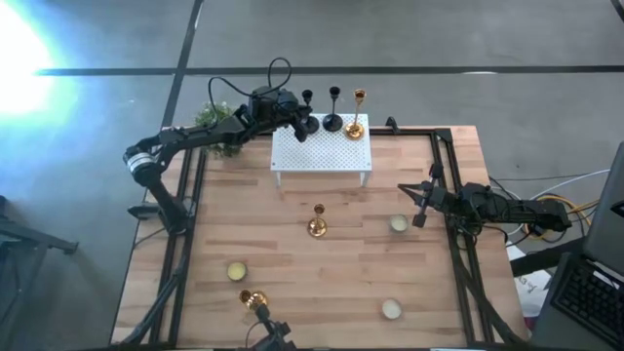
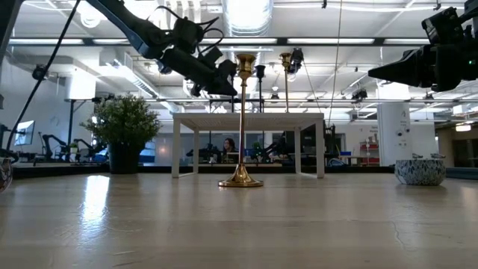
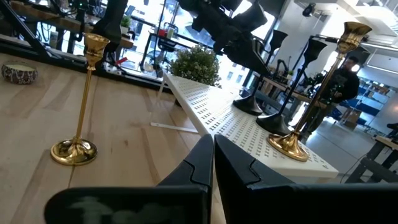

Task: Pick & Place candle stick holders
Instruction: Put the black candle holder on the shelf

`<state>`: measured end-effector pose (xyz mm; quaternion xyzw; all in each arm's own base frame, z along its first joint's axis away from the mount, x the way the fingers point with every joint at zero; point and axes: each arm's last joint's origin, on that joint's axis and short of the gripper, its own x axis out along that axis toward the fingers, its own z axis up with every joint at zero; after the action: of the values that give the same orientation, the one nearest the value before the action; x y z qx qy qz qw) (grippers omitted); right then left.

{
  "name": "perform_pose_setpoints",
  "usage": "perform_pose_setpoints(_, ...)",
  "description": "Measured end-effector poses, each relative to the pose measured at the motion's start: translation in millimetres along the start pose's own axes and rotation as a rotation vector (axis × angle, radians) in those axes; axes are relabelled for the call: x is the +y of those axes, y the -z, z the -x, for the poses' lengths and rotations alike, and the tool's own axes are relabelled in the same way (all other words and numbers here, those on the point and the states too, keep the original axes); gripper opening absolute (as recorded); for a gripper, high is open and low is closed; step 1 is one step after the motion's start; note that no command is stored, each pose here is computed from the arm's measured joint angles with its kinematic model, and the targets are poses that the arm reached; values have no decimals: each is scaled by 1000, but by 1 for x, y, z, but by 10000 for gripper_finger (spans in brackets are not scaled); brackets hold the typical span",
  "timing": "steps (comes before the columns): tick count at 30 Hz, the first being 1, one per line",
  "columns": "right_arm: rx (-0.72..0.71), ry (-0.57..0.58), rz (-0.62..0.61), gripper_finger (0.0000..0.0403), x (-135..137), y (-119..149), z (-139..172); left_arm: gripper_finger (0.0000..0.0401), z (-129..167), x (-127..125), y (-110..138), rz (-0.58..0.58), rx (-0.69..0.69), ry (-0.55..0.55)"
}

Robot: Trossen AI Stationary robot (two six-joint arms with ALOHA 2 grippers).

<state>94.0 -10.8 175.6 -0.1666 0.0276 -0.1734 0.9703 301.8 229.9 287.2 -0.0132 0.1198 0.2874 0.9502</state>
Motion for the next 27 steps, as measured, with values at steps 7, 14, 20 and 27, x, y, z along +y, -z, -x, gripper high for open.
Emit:
perform_pose_setpoints(7,0,0,0,8,0,0,0,18,0,1,0,-10,-1,-4)
perform_pose_setpoints(14,0,0,0,8,0,0,0,18,0,1,1,-27,1,-3)
perform_pose_setpoints(20,0,0,0,8,0,0,0,18,0,1,1,-44,0,9)
perform_pose_setpoints(27,0,0,0,8,0,0,0,18,0,1,1,-45,-1,24)
